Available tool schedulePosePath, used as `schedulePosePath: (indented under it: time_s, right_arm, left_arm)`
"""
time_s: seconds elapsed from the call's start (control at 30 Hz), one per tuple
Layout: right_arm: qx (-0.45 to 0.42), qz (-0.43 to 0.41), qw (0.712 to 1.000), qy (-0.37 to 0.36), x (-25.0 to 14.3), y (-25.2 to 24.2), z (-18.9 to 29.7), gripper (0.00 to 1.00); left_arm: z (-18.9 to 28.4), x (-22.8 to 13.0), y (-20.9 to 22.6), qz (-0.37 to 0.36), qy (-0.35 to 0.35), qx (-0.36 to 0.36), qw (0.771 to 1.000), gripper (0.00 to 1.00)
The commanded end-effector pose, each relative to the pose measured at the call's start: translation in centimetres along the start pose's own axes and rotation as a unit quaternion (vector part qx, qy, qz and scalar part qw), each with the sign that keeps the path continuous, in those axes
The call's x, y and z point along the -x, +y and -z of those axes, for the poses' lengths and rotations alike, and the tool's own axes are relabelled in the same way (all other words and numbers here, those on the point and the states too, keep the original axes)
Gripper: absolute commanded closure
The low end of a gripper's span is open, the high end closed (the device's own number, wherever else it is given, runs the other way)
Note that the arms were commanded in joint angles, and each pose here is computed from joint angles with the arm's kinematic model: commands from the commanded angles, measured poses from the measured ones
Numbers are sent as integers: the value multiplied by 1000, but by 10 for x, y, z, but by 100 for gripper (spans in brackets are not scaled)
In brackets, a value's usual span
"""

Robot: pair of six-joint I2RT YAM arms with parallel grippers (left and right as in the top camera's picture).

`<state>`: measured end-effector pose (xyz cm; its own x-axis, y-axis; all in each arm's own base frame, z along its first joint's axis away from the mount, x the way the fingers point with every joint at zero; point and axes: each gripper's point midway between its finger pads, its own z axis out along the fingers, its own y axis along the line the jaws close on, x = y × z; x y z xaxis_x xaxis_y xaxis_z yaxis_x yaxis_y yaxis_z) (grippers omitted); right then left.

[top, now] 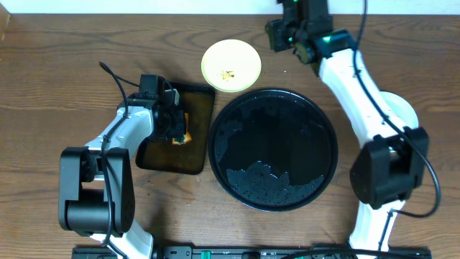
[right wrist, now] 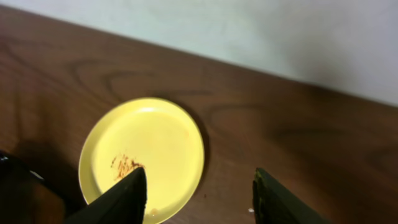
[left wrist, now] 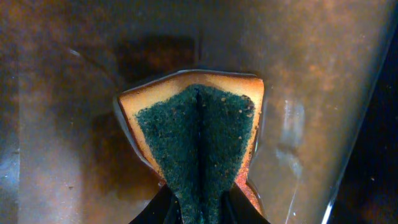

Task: Clean dirty plates on tray and stack at the side
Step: 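Grasp the yellow plate rim with the right gripper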

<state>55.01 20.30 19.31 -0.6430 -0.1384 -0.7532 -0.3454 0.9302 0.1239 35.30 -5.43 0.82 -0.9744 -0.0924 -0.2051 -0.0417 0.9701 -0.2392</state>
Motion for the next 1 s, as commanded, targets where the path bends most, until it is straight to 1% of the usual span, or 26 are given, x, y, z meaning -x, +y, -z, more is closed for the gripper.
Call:
schedulePosePath:
  time_s: [0.0,0.1,0.17,0.27,0.57,0.7,0.83,0.97]
  right_arm:
    - [6,21,999,37,-29,16,-33,46]
    - [11,26,998,57,-47,24,-50,46]
    - [0,25,997,70,-59,24,-60,48]
    - [-22,12,996,87,-75,19,-73,49]
    - [-34,-33,990,130,-114,15,-100,51]
    - [-38,-54,988,143,-126,14,-105,54]
    - [-40,-56,987,147,-129,13,-105,57]
    - [-43,-72,985,150,-133,13,-105,57]
  left_arm:
    - [0,-10,0,-1,11,-2,1000,80]
    - [0,-10,0,-1,11,-2,1000,80]
    - [0,-10,0,-1,11,-2,1000,80]
    - [0,-10,0,-1,11,-2,1000,80]
    - [0,-10,0,-1,12,-2,1000,80]
    - [0,-10,0,-1,12,-2,1000,80]
    - [0,-10,0,-1,12,-2,1000,80]
    - [0,-10,0,-1,12,-2,1000,80]
